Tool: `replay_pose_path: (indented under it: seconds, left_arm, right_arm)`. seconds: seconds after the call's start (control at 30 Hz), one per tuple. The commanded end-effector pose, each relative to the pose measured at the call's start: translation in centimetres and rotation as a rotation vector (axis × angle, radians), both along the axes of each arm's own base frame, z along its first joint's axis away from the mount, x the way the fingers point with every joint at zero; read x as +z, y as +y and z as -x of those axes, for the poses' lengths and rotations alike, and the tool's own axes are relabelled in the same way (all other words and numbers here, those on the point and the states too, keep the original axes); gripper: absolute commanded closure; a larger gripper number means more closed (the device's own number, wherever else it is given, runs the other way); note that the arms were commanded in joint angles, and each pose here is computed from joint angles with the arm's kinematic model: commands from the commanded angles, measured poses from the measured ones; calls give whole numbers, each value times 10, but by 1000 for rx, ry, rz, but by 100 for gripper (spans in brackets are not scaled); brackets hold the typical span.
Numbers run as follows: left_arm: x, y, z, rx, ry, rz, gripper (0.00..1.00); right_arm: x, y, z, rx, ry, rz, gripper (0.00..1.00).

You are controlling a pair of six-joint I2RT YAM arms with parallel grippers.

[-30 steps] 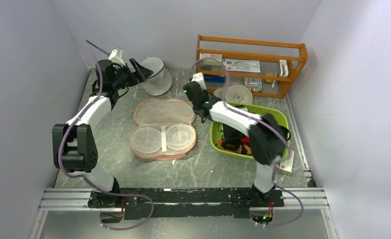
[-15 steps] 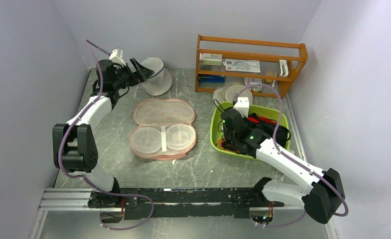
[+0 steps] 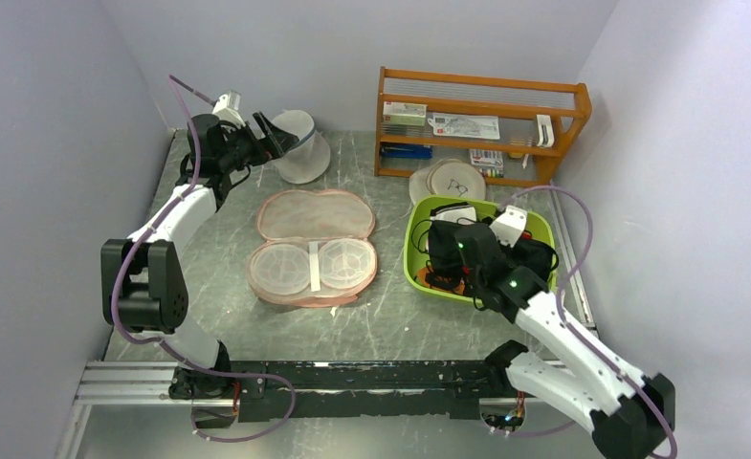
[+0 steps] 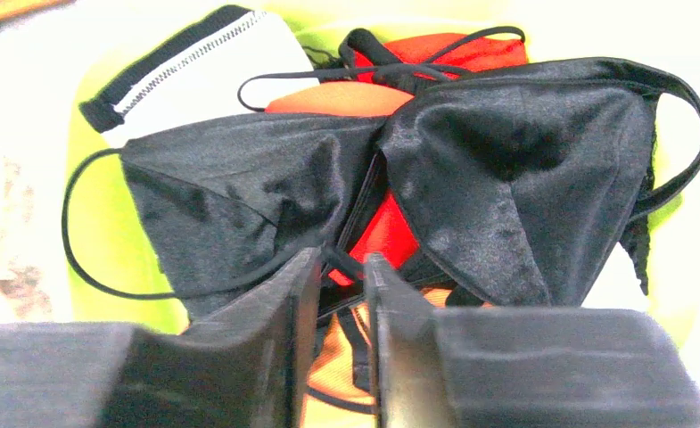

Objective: Unzip the laundry bag and remove the bra

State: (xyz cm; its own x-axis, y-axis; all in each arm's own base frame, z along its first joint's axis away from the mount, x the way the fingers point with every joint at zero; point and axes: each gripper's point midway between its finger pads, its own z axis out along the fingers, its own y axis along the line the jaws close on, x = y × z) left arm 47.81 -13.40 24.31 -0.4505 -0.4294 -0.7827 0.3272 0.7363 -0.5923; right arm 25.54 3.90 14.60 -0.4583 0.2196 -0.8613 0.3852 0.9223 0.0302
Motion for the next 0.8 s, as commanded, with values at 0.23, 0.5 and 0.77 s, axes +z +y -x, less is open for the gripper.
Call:
replay_pose_path:
  seconds: [0.23,0.5,0.77]
  left_arm:
    - [34,-4,2,-11,-88,-12,0]
    - [44,-7,6,-35,-115,-5,0]
    - [33,-4,1,-25,-91,-29,0]
  right_arm:
    - [79,31,-14,247,-254,-89,33]
    - [65,134,-60,693,-227,-125,25]
    - [38,233,-115,958,-145,5,24]
